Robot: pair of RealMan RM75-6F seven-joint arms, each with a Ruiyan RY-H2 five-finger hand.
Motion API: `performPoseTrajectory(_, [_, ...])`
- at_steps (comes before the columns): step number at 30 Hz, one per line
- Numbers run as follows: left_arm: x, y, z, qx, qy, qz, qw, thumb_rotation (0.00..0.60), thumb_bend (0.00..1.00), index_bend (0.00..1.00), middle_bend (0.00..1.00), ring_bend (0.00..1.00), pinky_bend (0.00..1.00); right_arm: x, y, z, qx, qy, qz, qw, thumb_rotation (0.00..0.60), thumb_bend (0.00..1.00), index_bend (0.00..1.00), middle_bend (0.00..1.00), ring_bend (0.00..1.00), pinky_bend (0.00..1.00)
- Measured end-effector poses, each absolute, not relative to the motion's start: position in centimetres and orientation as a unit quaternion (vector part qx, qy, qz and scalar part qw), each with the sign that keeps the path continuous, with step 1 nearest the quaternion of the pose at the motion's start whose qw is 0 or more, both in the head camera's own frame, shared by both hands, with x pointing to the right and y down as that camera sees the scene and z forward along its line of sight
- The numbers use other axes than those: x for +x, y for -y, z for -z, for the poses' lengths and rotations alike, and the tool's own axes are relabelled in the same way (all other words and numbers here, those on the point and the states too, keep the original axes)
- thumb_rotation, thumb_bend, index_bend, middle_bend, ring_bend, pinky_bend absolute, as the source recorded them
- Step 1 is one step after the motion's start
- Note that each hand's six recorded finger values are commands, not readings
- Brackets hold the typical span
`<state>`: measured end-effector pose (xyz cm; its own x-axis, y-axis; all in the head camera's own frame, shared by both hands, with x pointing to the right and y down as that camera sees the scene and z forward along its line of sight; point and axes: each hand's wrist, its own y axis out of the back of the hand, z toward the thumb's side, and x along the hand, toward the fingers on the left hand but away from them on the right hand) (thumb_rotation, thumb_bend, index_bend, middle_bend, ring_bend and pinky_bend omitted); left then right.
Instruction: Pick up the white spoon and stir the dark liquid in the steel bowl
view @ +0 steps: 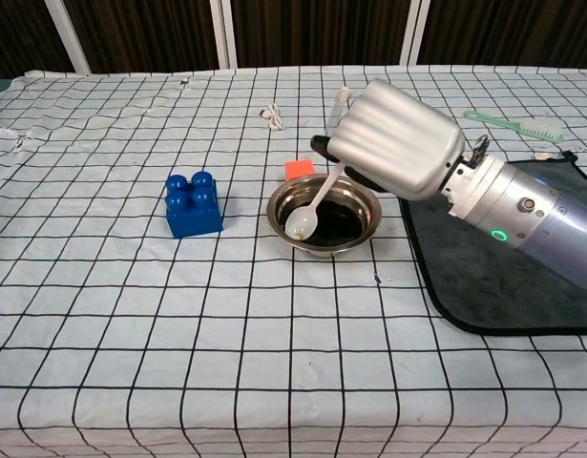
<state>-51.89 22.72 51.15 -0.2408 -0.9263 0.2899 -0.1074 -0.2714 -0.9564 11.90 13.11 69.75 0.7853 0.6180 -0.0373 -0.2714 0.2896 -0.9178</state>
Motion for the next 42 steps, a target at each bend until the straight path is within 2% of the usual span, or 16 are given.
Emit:
performPoseTrajectory(29, [-51.7, -22.9, -51.1, -0.513, -0.5, 0.609, 0.341, 0.6, 0.2, 0.1, 0.01, 0.0, 0.0, 14.9, -11.6, -69.5, -0.501, 0.164, -0.303, 0.794, 0.6, 0.39, 0.68, 0.82, 1.0, 1.0])
performPoseTrajectory(42, [-51.4, -22.9, -51.3, -0.515, -0.496, 0.61, 0.343, 0.6, 0.2, 0.1, 0.01, 0.0, 0.0, 17.1, -12.4, -69.0, -0.499, 0.15, -0.298, 0.8, 0.6, 0.39, 0.7, 0.82, 1.0, 1.0])
